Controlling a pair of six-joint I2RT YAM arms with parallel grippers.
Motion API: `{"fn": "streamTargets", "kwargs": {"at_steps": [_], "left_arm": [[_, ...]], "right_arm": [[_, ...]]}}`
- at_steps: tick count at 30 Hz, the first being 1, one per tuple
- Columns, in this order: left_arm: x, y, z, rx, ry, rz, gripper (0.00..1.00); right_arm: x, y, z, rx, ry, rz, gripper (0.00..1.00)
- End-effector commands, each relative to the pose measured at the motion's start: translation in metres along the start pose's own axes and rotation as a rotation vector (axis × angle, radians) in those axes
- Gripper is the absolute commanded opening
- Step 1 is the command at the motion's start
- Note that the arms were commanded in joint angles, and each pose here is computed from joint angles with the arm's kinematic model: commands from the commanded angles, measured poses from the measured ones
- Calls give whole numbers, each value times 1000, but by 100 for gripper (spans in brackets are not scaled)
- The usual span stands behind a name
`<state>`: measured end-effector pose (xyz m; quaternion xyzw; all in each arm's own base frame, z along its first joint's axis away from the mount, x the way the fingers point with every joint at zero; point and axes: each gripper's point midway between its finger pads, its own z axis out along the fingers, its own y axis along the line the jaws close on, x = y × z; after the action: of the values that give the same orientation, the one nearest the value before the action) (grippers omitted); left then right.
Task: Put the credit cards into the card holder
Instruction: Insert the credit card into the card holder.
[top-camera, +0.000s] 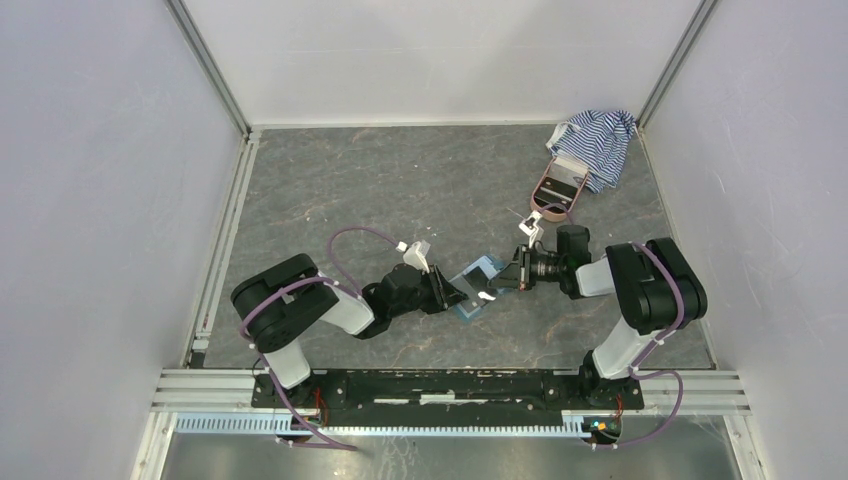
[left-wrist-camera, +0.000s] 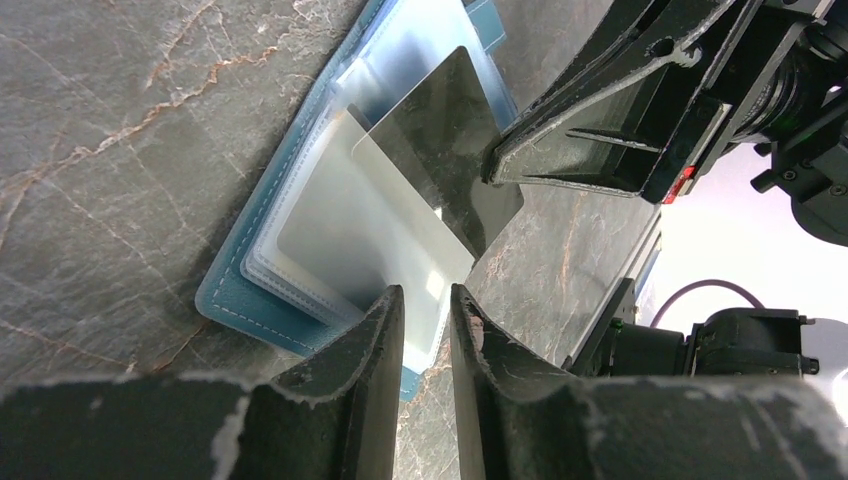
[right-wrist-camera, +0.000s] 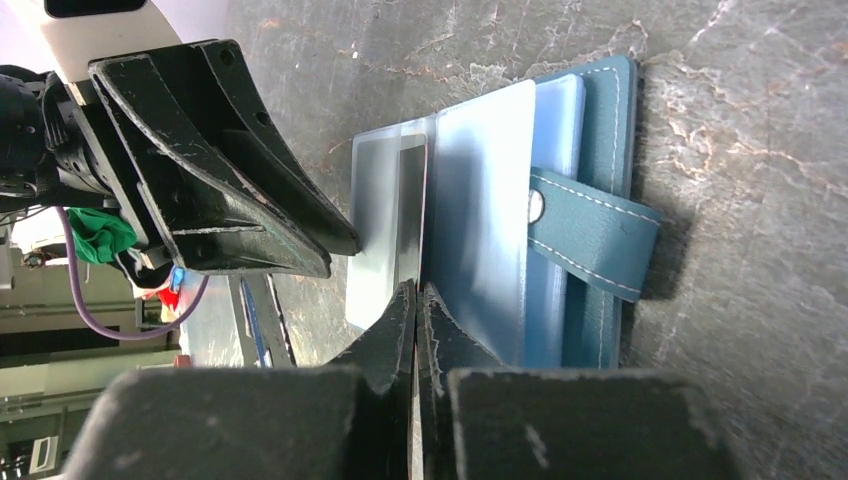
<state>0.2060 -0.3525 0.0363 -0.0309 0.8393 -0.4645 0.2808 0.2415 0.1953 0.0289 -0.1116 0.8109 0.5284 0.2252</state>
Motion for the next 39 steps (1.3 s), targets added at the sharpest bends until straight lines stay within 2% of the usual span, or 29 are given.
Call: {"fn": "streamTargets", "kwargs": {"at_steps": [1,21,39], "left_arm": [[3,7,-1,-12,6,-14,31],[1,6,-2,-5,5,-18,30],[-11,-16,-7,61,-14,-12,33]], "right_arm": [[-12,-1,6,2,-17,-52,0],[-10,1,16,-15,31,-59,0],[2,4,26,-22,90,-77,0]]}}
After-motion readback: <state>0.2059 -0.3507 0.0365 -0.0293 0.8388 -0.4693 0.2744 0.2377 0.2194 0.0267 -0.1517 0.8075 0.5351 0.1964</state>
